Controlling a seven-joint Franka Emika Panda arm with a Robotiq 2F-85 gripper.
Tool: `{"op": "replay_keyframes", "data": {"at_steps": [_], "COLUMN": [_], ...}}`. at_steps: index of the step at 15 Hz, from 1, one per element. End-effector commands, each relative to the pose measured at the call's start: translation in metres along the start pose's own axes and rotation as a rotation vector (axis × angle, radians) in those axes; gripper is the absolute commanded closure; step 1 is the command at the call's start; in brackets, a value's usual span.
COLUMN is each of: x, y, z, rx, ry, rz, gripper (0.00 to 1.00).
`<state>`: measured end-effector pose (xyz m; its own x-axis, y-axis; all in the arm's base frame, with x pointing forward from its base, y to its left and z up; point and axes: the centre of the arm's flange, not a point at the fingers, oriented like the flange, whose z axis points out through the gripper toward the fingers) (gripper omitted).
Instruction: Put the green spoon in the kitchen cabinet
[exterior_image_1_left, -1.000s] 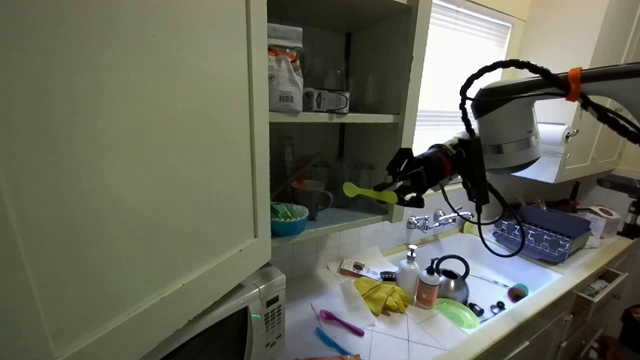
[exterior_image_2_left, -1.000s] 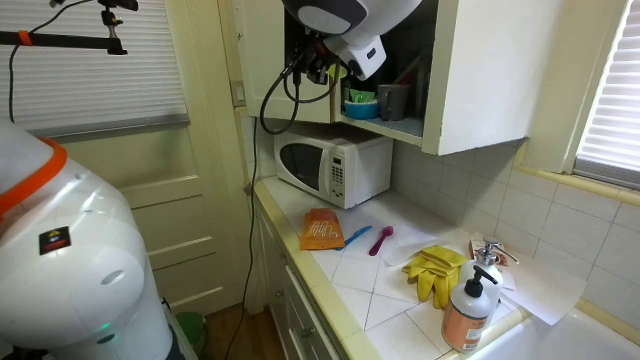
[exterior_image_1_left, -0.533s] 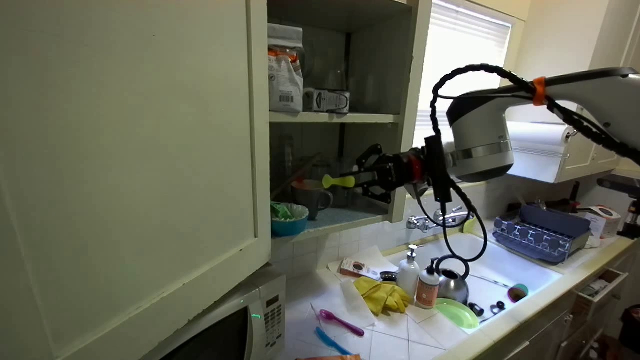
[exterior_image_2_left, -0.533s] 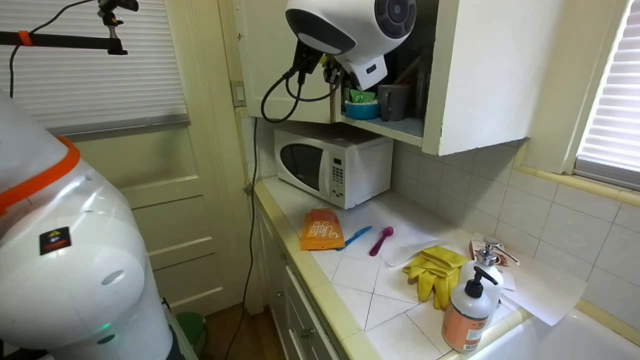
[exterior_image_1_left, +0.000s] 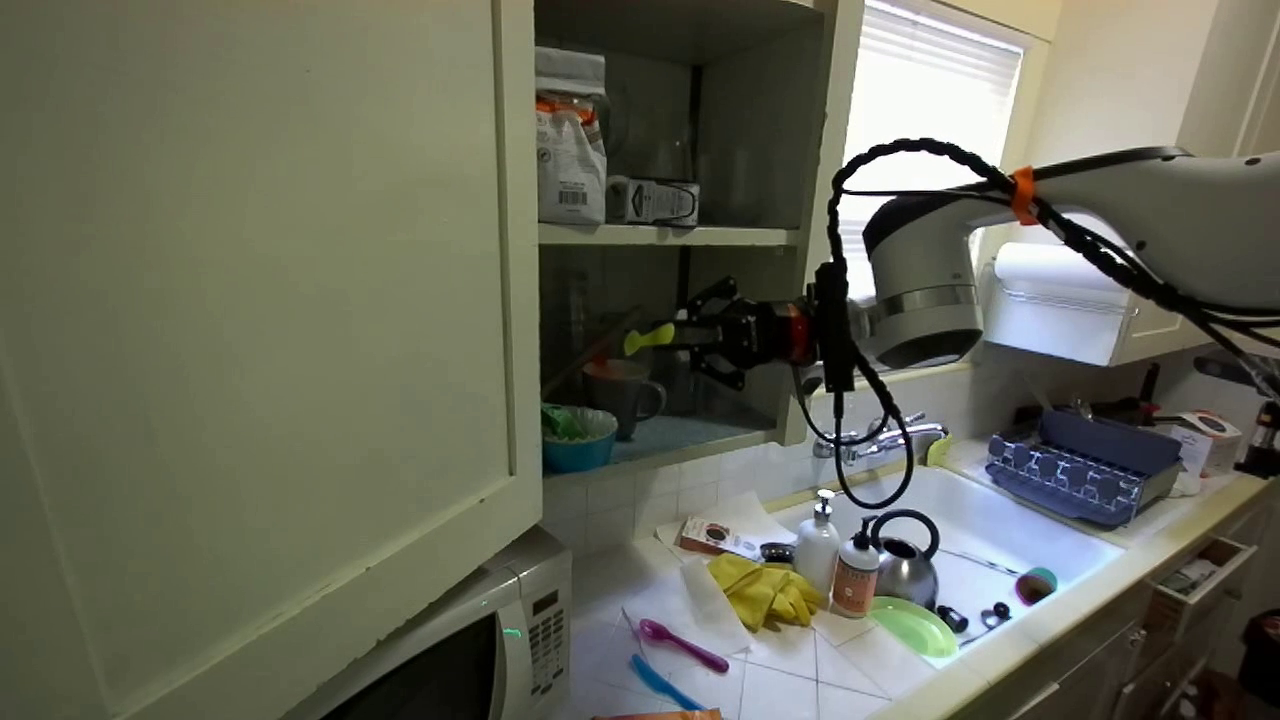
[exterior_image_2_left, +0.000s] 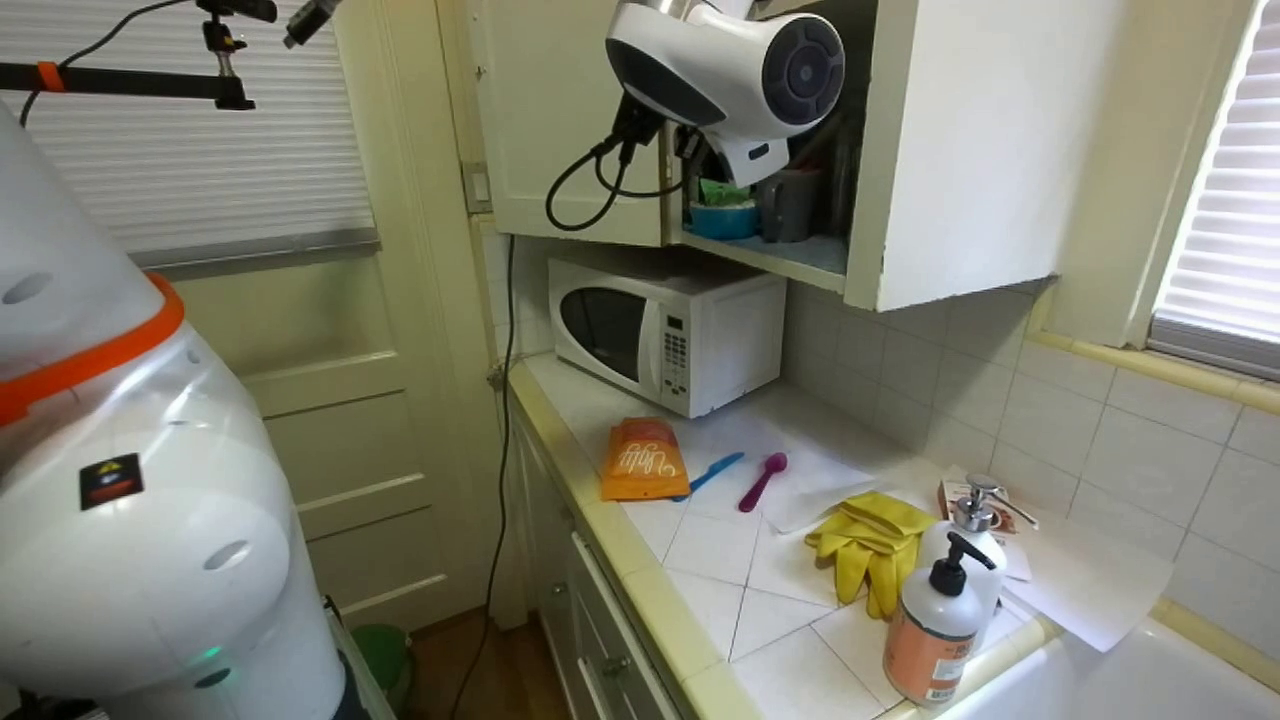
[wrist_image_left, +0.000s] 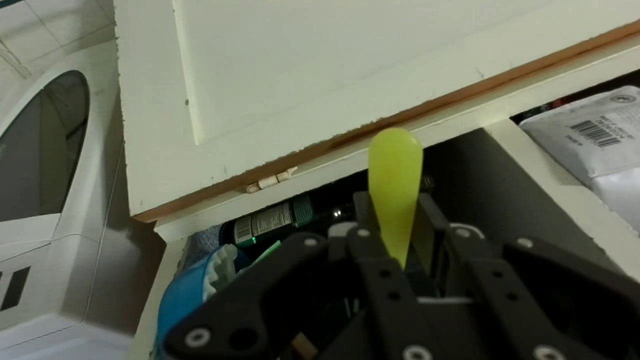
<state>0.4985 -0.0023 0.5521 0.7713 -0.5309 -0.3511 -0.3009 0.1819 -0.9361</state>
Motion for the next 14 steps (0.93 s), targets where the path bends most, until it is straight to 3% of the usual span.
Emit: {"op": "replay_keyframes", "data": {"at_steps": [1, 5, 6, 14], "x": [0.001, -0.001, 0.001, 0.014], "y": [0.001, -0.001, -0.001, -0.011], "z": [0.000, -0.001, 0.003, 0.014], "rx": [-0.001, 0.001, 0.011, 0.087], "ry": [0.000, 0.000, 0.016, 0.125], "rz": [0.001, -0.003, 0.008, 0.085], "gripper": [0.76, 0.76, 0.94, 0.94]}}
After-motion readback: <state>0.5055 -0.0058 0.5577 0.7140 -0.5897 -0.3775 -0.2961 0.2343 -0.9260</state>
